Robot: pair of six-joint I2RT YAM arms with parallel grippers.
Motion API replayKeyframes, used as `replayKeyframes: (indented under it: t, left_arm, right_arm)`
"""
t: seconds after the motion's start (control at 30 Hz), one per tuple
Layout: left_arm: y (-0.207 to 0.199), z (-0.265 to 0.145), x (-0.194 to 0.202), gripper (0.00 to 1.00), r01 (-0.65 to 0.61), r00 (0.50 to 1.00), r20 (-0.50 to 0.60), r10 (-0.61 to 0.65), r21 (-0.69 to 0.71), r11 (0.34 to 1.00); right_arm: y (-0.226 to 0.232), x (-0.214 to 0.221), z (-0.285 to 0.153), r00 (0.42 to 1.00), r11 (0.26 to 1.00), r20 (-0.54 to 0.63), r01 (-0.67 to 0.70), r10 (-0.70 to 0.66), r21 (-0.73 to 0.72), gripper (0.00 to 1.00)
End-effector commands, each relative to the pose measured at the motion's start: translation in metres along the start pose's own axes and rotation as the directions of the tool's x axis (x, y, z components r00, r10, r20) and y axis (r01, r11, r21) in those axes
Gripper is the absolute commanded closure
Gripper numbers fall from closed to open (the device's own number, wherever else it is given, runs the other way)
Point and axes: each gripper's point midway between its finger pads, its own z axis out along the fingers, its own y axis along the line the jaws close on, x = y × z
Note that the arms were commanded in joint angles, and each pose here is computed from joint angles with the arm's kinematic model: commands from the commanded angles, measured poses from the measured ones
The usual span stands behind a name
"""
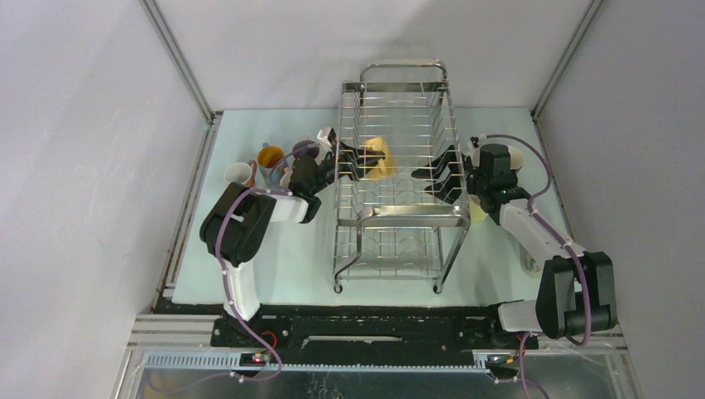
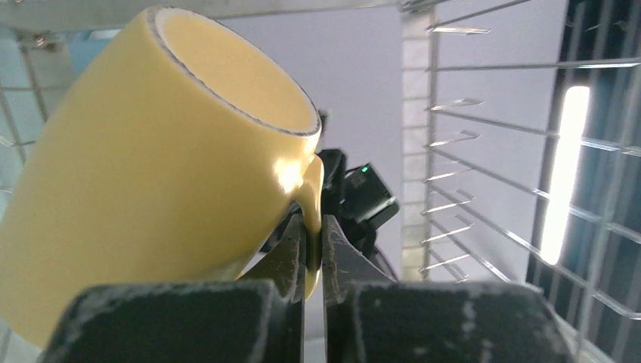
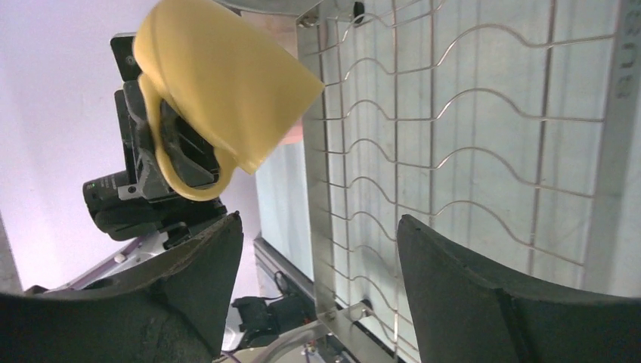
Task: Unload the cups from the dish rack
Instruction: Unload the cup from the dish rack.
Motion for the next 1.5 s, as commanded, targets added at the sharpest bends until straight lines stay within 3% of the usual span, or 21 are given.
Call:
replayKeyframes:
  t: [0.0, 0.63, 1.47]
  left_arm:
    - [-0.086, -0.004, 0.002, 1.00, -0.048, 0.996, 0.089, 0.028, 0.232, 0.972]
    - [-0.094, -0.002, 0.004, 1.00, -0.011, 0.991, 0.130, -0.016, 0.204, 0.979]
    - [-0.085, 0.008, 0.023, 1.00, 0.169, 0.972, 0.130, -0.197, 0.201, 0.965]
  right_arm:
    - [0.034, -0.003, -0.003, 0.996, 0.993, 0.054, -0.065, 0.070, -0.101, 0.19]
    - [0.054, -0.012, 0.008, 0.954, 0.934, 0.087, -0.259, 0.287, -0.245, 0.23]
    - [0.057, -0.006, 0.028, 0.892, 0.833, -0.008, -0.425, 0.451, -0.354, 0.35]
